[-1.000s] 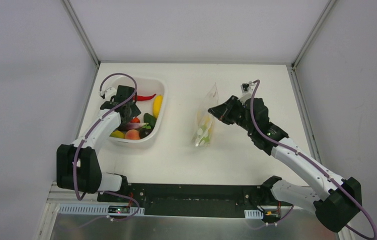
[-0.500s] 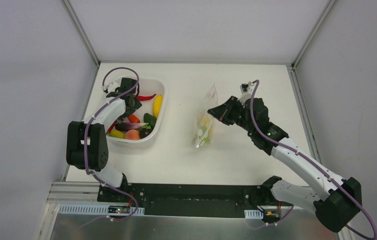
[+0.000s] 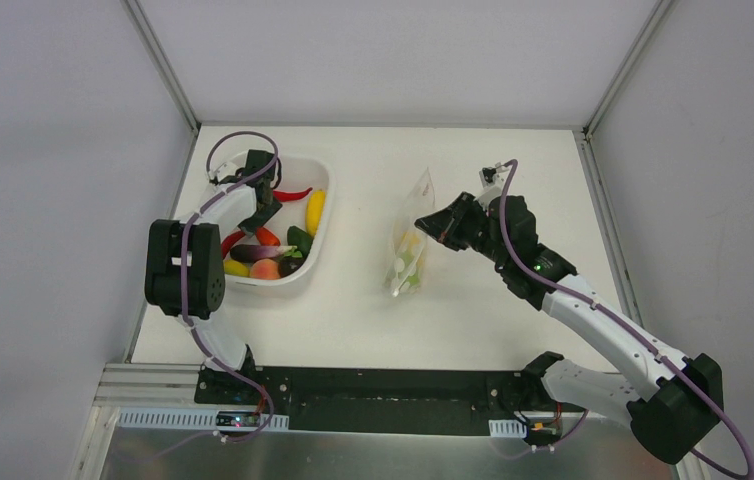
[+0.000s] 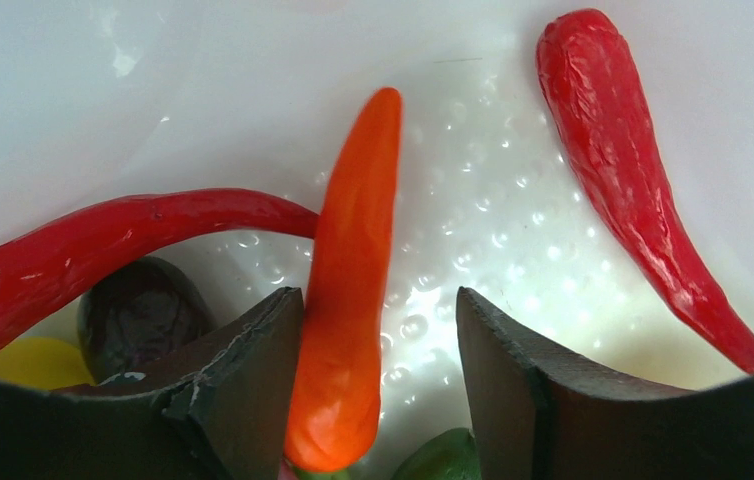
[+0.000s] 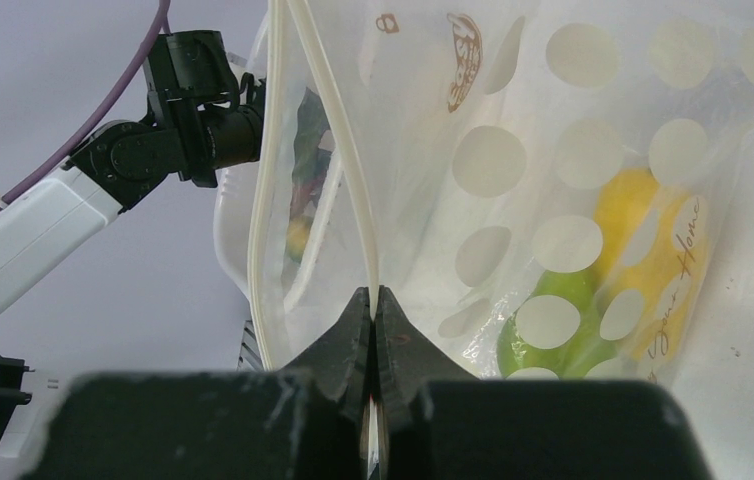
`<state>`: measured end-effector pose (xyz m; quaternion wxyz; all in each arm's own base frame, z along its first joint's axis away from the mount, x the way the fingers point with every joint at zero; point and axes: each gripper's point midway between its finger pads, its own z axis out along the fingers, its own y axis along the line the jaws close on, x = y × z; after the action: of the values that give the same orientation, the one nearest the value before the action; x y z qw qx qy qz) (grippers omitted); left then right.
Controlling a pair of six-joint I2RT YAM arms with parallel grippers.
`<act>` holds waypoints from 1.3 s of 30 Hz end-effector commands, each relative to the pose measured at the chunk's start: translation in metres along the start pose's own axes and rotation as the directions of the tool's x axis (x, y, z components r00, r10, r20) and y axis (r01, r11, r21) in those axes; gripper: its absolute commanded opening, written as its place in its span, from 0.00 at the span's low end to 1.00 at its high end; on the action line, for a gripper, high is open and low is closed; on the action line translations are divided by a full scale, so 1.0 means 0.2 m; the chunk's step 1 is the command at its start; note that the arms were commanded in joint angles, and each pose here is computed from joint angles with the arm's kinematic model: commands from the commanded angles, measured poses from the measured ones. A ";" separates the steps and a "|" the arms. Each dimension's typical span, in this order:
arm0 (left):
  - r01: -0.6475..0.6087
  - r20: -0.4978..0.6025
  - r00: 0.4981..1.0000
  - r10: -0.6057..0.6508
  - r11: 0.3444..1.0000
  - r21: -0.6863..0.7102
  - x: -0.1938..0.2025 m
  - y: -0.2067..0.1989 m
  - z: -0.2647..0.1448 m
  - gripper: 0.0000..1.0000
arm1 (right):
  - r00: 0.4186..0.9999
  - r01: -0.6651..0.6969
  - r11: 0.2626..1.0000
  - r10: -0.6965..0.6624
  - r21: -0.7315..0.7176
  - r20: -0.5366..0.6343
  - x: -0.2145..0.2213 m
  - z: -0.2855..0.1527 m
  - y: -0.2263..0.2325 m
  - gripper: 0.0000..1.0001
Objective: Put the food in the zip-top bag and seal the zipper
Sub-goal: Pick up the fake vegetable from the bin, then place the fake vegetable in the zipper food storage bag.
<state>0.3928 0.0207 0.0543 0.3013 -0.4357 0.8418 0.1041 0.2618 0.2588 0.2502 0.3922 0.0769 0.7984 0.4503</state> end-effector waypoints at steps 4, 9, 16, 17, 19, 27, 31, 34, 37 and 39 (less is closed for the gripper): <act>0.059 -0.059 0.997 -0.058 0.998 0.019 0.01 -0.04 0.05 0.52 | 0.999 0.019 0.998 -0.018 -0.059 0.030 -0.08 -0.01 0.12 0.00; 0.046 -0.107 0.993 -0.043 0.998 0.030 0.07 -0.05 0.08 0.29 | 0.999 0.018 0.999 -0.016 -0.051 0.042 -0.08 -0.02 0.10 0.00; 0.046 -0.065 0.997 -0.041 0.995 0.091 0.00 -0.03 -0.04 0.12 | 0.998 0.025 0.999 -0.023 -0.044 0.055 -0.09 -0.03 0.09 0.00; 0.053 -0.048 0.998 -0.048 0.993 0.107 -0.03 -0.03 -0.08 0.12 | 0.998 0.024 0.999 -0.022 -0.044 0.053 -0.09 -0.03 0.09 0.00; 0.060 -0.016 0.998 -0.058 0.986 0.153 -0.08 -0.04 -0.15 0.11 | 0.999 0.021 0.999 -0.019 -0.042 0.046 -0.08 -0.02 0.09 0.00; 0.031 0.066 0.996 -0.052 0.959 0.281 -0.22 -0.01 -0.42 0.09 | 1.000 0.007 0.999 -0.006 -0.046 0.028 -0.06 -0.01 0.09 0.00; 0.038 0.081 0.994 -0.067 0.947 0.319 -0.22 0.03 -0.49 0.09 | 1.000 0.007 0.999 -0.006 -0.049 0.029 -0.06 -0.01 0.09 0.00; 0.052 0.103 0.990 -0.096 0.930 0.365 -0.25 0.03 -0.55 0.09 | 1.000 0.002 0.999 -0.001 -0.047 0.029 -0.06 -0.01 0.09 0.00; 0.059 0.113 0.987 -0.114 0.912 0.405 -0.27 0.03 -0.63 0.09 | 1.000 -0.005 0.999 0.006 -0.044 0.022 -0.06 0.00 0.09 0.00; 0.063 0.116 0.985 -0.126 0.897 0.438 -0.29 0.02 -0.67 0.10 | 1.000 -0.010 0.999 0.011 -0.045 0.018 -0.05 0.00 0.09 0.00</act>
<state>0.3593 0.0063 0.1663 0.4193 -0.4041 0.8122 -0.0364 0.2632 0.2599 0.2499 0.3902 0.0786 0.7994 0.4501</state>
